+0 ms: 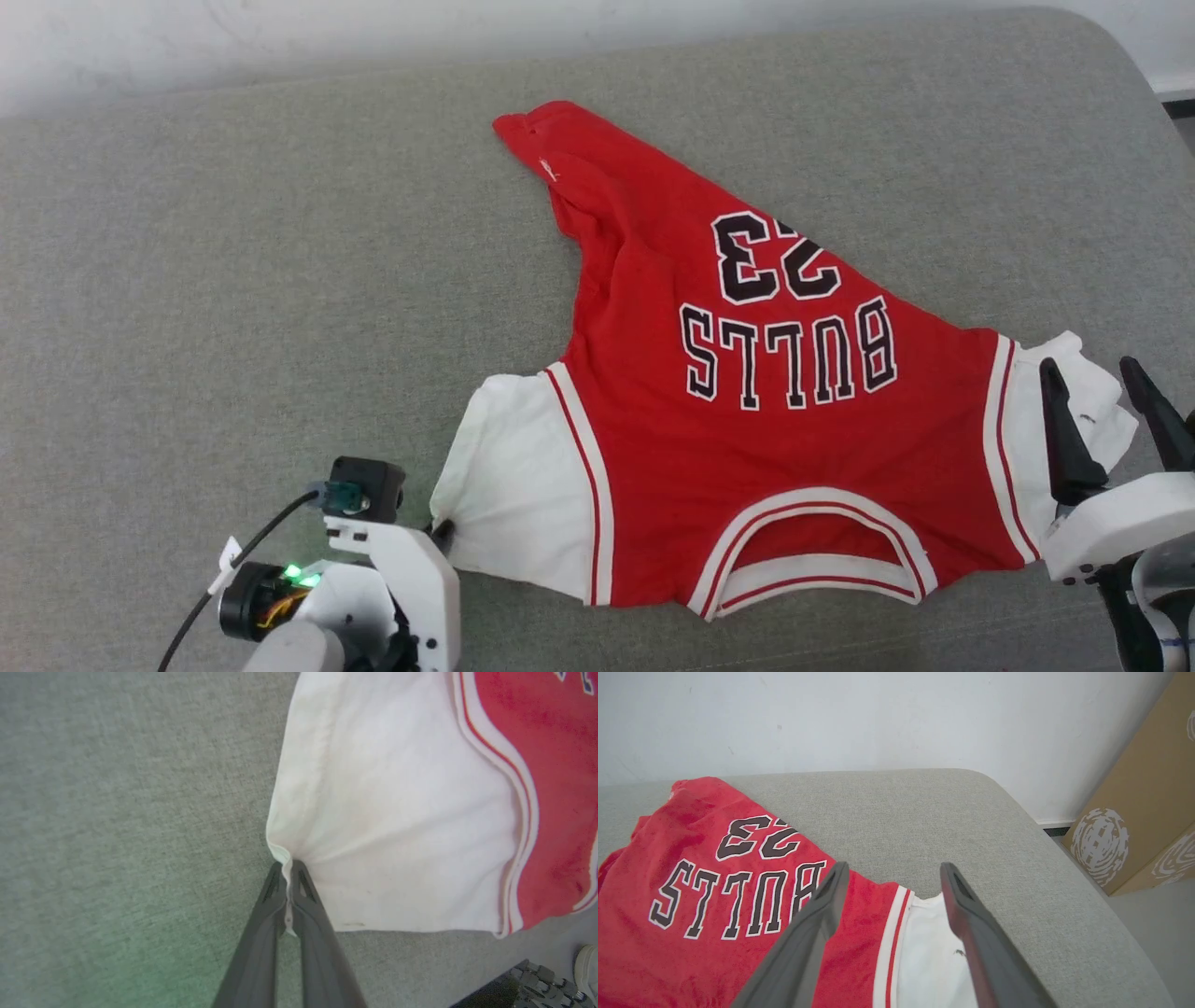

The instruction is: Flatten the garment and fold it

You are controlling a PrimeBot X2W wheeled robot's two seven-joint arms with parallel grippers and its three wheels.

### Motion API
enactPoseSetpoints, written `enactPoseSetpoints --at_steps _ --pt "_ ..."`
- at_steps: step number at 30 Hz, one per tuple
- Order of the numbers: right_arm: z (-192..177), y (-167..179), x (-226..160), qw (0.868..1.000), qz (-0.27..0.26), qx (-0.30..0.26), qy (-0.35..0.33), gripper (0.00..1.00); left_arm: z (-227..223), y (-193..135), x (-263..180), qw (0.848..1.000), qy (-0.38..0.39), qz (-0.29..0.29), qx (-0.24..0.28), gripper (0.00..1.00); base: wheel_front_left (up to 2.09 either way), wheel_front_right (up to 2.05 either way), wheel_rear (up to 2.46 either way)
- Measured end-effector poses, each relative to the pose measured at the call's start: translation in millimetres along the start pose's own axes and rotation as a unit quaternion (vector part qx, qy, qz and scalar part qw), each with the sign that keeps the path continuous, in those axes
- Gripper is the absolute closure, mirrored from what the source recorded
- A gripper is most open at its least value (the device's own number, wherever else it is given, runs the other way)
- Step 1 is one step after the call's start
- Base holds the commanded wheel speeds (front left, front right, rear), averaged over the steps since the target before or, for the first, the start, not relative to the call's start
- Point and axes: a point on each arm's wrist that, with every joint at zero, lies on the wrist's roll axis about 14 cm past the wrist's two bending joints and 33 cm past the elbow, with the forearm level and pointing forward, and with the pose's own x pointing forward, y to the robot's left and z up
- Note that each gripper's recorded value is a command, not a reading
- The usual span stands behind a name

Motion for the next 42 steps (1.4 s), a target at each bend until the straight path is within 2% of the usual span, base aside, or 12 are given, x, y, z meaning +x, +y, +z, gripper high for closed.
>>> enactPoseSetpoints --at_steps 3,6,12,14,17,21,30,37,38,39,40,42 --pt "1 -2 -1 1.000 -0.001 -0.009 0.000 0.00 4 -2 -3 1.000 -0.015 0.000 -0.008 1.00 0.00 0.00 0.00" --pt "-4 0 -3 1.000 0.008 -0.021 0.017 0.00 15 3 -11 0.997 -0.062 0.016 -0.031 1.00 0.00 0.00 0.00" --pt "-57 0 -26 0.987 0.032 -0.048 0.151 0.00 61 25 -44 0.980 -0.182 0.063 -0.058 1.00 0.00 0.00 0.00" --pt "-63 -7 -29 0.982 0.034 -0.065 0.176 0.00 71 32 -56 0.973 -0.208 0.075 -0.061 1.00 0.00 0.00 0.00" --pt "-67 -10 -27 0.977 0.034 -0.058 0.203 0.00 82 44 -74 0.964 -0.237 0.098 -0.067 1.00 0.00 0.00 0.00" --pt "-83 -15 -28 0.963 0.029 -0.063 0.259 0.00 82 53 -87 0.958 -0.251 0.116 -0.077 1.00 0.00 0.00 0.00" --pt "-128 -30 -32 0.935 0.003 -0.063 0.350 0.00 68 55 -84 0.960 -0.233 0.122 -0.092 1.00 0.00 0.00 0.00" --pt "-146 -26 -26 0.925 -0.001 -0.045 0.377 0.00 58 57 -76 0.964 -0.213 0.123 -0.097 1.00 0.00 0.00 0.00" --pt "-148 -25 -25 0.925 0.002 -0.042 0.379 0.45 57 57 -76 0.965 -0.212 0.123 -0.097 1.00 0.00 0.00 0.00" --pt "-149 -22 -25 0.924 0.007 -0.042 0.381 0.97 57 57 -75 0.965 -0.210 0.123 -0.096 1.00 0.00 0.00 0.00" --pt "-149 -21 -25 0.923 0.011 -0.042 0.382 1.00 58 57 -74 0.965 -0.210 0.123 -0.096 1.00 0.00 0.00 0.00" --pt "-149 -14 -24 0.924 0.022 -0.039 0.380 1.00 59 57 -74 0.965 -0.211 0.122 -0.095 1.00 0.00 0.00 0.00"
